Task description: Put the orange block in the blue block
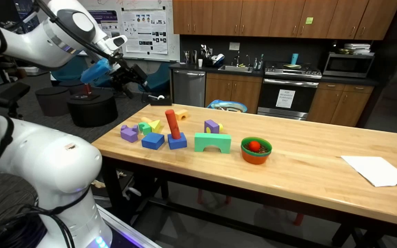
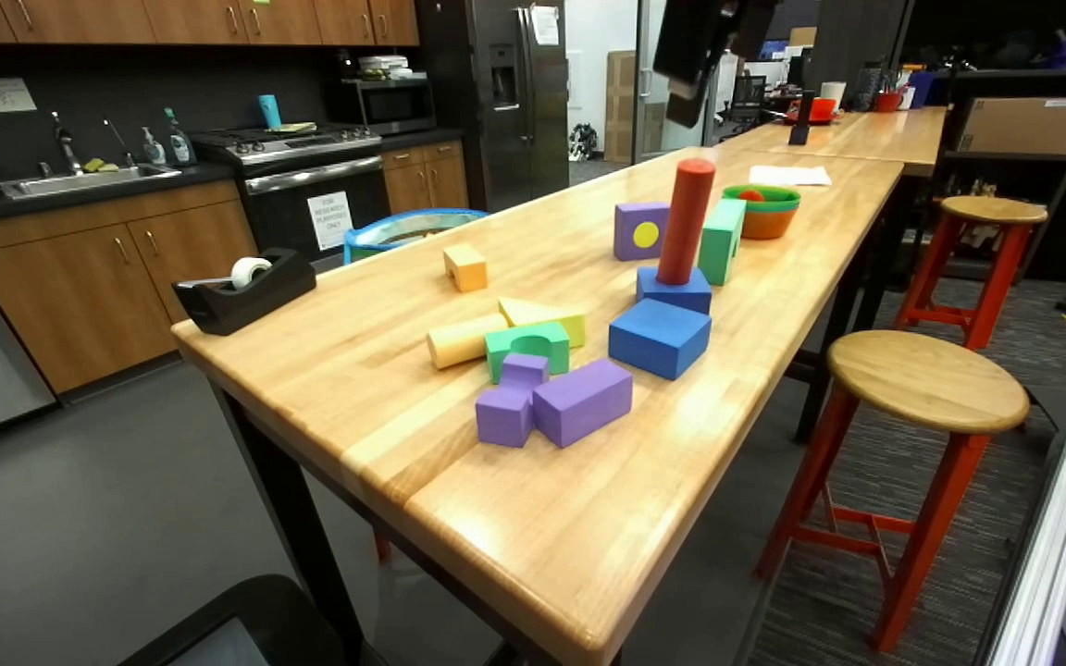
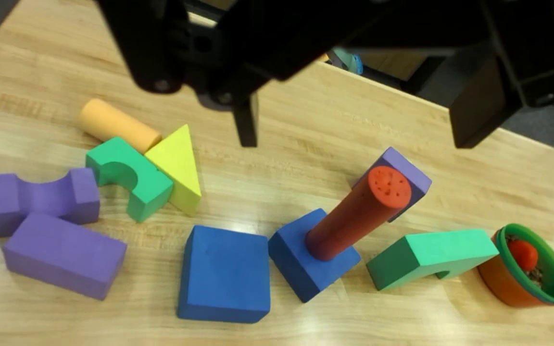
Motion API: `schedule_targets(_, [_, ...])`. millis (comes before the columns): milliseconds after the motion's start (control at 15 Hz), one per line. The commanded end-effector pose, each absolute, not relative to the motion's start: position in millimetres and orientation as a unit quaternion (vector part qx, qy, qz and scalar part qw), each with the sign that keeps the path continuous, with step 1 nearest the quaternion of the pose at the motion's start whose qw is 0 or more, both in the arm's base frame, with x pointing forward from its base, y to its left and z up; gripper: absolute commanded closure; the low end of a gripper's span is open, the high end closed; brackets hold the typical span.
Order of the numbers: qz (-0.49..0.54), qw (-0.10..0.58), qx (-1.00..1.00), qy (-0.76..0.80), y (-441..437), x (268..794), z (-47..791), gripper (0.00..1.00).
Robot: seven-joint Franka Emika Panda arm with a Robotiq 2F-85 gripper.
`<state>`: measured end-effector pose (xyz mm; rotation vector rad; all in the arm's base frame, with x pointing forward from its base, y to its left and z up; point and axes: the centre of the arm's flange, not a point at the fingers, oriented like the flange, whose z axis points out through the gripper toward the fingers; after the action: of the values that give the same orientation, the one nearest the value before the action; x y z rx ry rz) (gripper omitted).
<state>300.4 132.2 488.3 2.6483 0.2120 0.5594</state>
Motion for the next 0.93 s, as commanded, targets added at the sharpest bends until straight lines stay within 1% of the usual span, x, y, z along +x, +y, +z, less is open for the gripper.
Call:
schedule_targets(0, [0.237, 0.257, 0.931, 0.106, 145, 266, 483, 0.0])
schedule_targets(333, [0.246, 0.282, 0.918, 0.132, 142, 257, 481, 0.0])
schedule_targets(400, [0.243, 0.268, 0.924, 0.121, 151, 266, 486, 0.0])
schedule_targets(867, [0.244, 0.271, 0.923, 0.125, 151, 265, 487, 0.0])
